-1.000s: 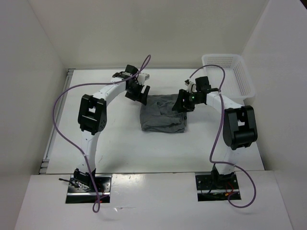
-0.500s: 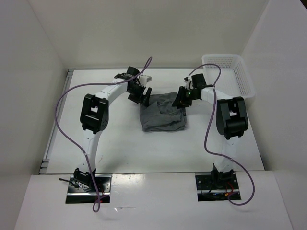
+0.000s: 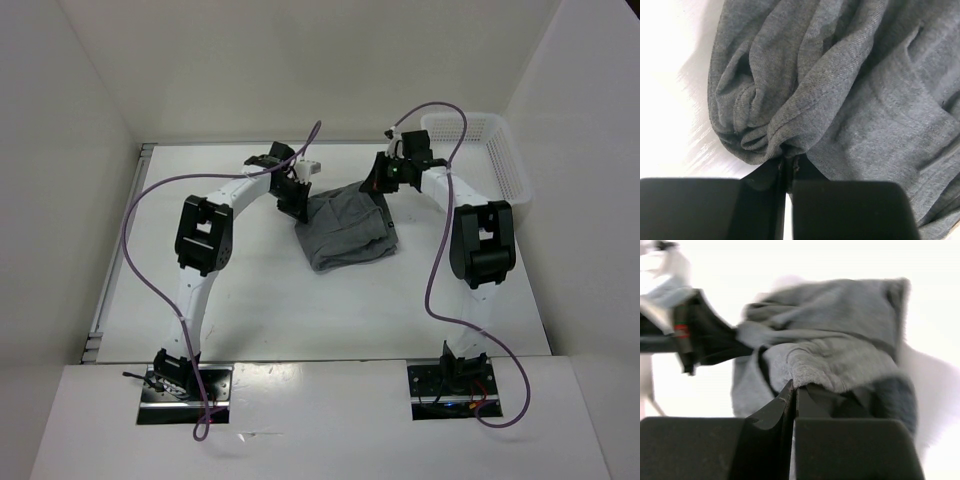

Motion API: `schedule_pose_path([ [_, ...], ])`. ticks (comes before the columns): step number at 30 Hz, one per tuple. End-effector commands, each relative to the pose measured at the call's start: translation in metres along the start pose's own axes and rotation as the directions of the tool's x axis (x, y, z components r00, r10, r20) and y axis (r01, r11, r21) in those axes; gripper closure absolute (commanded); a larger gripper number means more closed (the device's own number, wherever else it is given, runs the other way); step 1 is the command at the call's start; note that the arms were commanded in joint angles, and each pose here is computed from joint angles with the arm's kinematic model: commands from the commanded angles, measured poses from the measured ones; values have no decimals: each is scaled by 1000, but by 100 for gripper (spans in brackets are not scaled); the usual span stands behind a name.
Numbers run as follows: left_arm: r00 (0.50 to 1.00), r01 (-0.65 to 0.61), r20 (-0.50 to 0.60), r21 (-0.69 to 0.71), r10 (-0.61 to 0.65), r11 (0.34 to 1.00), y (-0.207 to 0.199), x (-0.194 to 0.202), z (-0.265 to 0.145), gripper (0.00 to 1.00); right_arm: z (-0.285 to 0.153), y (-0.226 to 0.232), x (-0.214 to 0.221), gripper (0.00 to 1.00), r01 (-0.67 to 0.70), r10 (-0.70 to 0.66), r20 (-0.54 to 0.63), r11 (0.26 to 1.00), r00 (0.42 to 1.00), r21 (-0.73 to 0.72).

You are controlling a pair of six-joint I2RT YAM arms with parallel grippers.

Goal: Fold and stack the shorts
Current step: Fold the shorts

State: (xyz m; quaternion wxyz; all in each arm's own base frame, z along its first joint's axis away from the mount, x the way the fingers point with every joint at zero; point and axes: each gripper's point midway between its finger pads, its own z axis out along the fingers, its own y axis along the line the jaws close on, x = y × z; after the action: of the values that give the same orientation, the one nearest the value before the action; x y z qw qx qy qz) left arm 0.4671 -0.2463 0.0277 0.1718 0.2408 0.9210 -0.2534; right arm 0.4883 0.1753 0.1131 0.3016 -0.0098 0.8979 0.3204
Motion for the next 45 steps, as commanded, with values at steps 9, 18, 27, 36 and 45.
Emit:
schedule_pose_path([
  [9,994,-48,94,-46,53,998,3,-30,-15,100,39,-22,-46,76,90,-108,140,987,984,131],
  [18,990,-36,130,-62,44,997,16,-38,-25,100,-9,8,-80,24,259,-294,190,948,937,186],
  [27,988,-46,148,-49,53,998,10,-45,-33,98,-81,16,40,24,157,-160,26,984,987,89],
  [36,989,-42,140,-48,48,998,10,-43,-33,95,-59,6,72,25,136,-134,-46,990,990,47],
  [45,990,-38,132,-46,44,998,10,-39,-31,87,-41,18,75,25,139,-141,-64,990,988,-37],
])
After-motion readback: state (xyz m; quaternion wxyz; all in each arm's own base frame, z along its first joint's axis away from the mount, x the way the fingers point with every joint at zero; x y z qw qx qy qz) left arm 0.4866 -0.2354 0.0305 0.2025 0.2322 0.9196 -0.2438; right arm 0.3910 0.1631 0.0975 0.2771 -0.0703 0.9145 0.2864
